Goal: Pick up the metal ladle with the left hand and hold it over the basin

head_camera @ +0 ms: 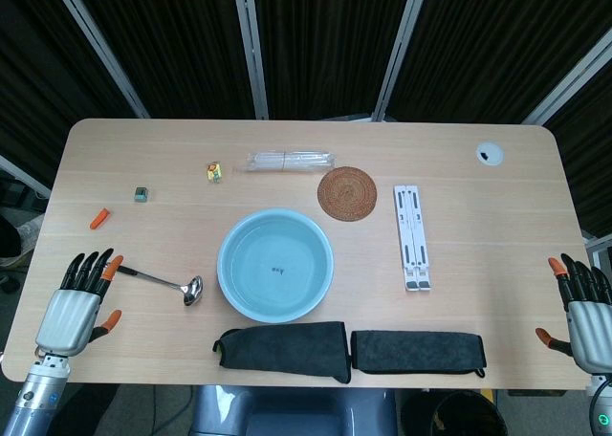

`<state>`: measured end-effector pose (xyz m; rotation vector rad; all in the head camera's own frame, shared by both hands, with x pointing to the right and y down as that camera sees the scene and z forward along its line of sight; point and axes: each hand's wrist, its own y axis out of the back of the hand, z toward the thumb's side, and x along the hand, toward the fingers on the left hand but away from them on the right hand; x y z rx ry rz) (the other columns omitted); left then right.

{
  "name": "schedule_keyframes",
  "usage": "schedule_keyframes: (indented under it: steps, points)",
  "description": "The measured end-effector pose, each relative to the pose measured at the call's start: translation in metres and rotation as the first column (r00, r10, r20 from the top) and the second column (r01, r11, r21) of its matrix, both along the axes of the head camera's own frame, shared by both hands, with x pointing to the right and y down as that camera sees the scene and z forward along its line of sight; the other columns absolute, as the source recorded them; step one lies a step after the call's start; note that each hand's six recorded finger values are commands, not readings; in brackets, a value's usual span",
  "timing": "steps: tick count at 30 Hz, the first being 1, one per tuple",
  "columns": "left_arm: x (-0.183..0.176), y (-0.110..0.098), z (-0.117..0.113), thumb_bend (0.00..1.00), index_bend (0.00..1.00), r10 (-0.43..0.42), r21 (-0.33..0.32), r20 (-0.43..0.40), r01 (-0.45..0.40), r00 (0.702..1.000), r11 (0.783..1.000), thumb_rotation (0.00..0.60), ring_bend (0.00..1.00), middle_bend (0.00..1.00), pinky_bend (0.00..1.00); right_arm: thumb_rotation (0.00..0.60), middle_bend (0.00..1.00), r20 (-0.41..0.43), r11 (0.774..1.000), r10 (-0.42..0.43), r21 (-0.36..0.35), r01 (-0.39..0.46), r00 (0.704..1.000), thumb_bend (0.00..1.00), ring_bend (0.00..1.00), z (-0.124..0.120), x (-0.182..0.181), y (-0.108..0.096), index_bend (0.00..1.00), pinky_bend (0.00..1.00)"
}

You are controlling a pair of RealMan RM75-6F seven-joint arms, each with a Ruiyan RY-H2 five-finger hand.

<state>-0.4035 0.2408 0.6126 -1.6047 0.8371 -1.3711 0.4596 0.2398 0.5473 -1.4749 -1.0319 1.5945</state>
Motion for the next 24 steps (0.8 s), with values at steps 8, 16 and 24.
schedule_keyframes:
  steps: [8, 16, 24]
  points:
    - [0.0, 0.002, 0.004, 0.32, 0.25, 0.035, -0.042, -0.01, -0.036, 0.999, 0.998, 0.6, 0.0, 0.0, 0.0, 0.6, 0.0, 0.009, 1.0, 0.002, 0.01, -0.003, 1.0, 0.0, 0.0, -0.002, 0.0, -0.001, 0.0, 0.0]
    - [-0.019, -0.025, 0.025, 0.31, 0.37, 0.058, -0.116, 0.07, -0.05, 0.996, 0.992, 0.6, 0.0, 0.0, 0.0, 0.6, 0.0, -0.024, 1.0, 0.03, 0.001, -0.03, 0.999, 0.0, 0.0, 0.002, 0.008, -0.001, 0.0, 0.0]
    - [-0.044, -0.065, 0.064, 0.31, 0.39, 0.028, -0.206, 0.161, 0.006, 0.987, 0.978, 0.6, 0.0, 0.0, 0.0, 0.6, 0.0, -0.048, 0.999, 0.042, -0.004, -0.042, 0.998, 0.0, 0.0, 0.008, 0.011, -0.003, 0.0, 0.0]
